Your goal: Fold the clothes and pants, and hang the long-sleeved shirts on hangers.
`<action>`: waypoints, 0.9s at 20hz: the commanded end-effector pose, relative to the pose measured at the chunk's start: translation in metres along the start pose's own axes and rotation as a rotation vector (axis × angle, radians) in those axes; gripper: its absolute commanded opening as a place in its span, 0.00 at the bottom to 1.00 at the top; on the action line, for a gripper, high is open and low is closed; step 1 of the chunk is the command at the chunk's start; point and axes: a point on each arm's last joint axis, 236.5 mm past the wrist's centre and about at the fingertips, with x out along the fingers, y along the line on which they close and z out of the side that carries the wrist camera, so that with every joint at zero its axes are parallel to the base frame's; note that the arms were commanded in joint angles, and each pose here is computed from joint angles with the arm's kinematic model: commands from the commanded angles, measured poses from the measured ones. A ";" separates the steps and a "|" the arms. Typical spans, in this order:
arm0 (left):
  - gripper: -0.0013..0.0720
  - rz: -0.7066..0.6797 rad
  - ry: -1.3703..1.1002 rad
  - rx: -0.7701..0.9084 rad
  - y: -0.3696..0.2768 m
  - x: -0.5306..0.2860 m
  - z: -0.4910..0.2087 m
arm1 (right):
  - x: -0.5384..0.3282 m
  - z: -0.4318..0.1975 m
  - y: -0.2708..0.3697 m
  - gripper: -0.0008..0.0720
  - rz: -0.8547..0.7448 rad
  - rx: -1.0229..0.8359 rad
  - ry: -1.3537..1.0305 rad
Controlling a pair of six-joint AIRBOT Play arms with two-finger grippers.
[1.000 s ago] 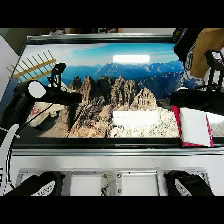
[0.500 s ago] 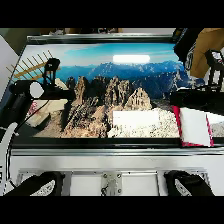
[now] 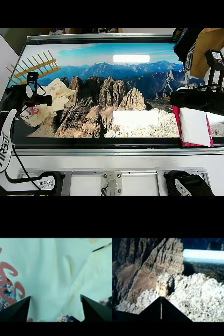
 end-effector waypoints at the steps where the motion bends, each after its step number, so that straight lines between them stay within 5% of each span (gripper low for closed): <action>1: 0.96 0.015 0.057 -0.015 0.013 0.036 -0.014 | 0.000 0.000 0.000 0.04 0.001 -0.001 0.000; 4: 0.96 0.012 0.072 -0.012 0.011 0.046 -0.018 | 0.000 0.000 0.000 0.04 0.001 0.000 0.000; 5: 0.83 0.012 0.075 -0.027 0.011 0.046 -0.019 | 0.000 0.000 0.000 0.04 0.001 0.000 0.000; 7: 0.03 0.008 0.093 -0.050 0.012 0.036 -0.017 | 0.000 0.000 0.000 0.04 0.001 -0.001 0.000; 13: 0.03 -0.213 -0.164 -0.027 -0.080 -0.123 0.065 | 0.000 0.000 0.000 0.04 0.001 0.000 0.000; 18: 0.03 -0.477 -0.328 0.225 -0.227 -0.240 0.033 | 0.000 0.000 0.000 0.04 0.001 0.000 0.000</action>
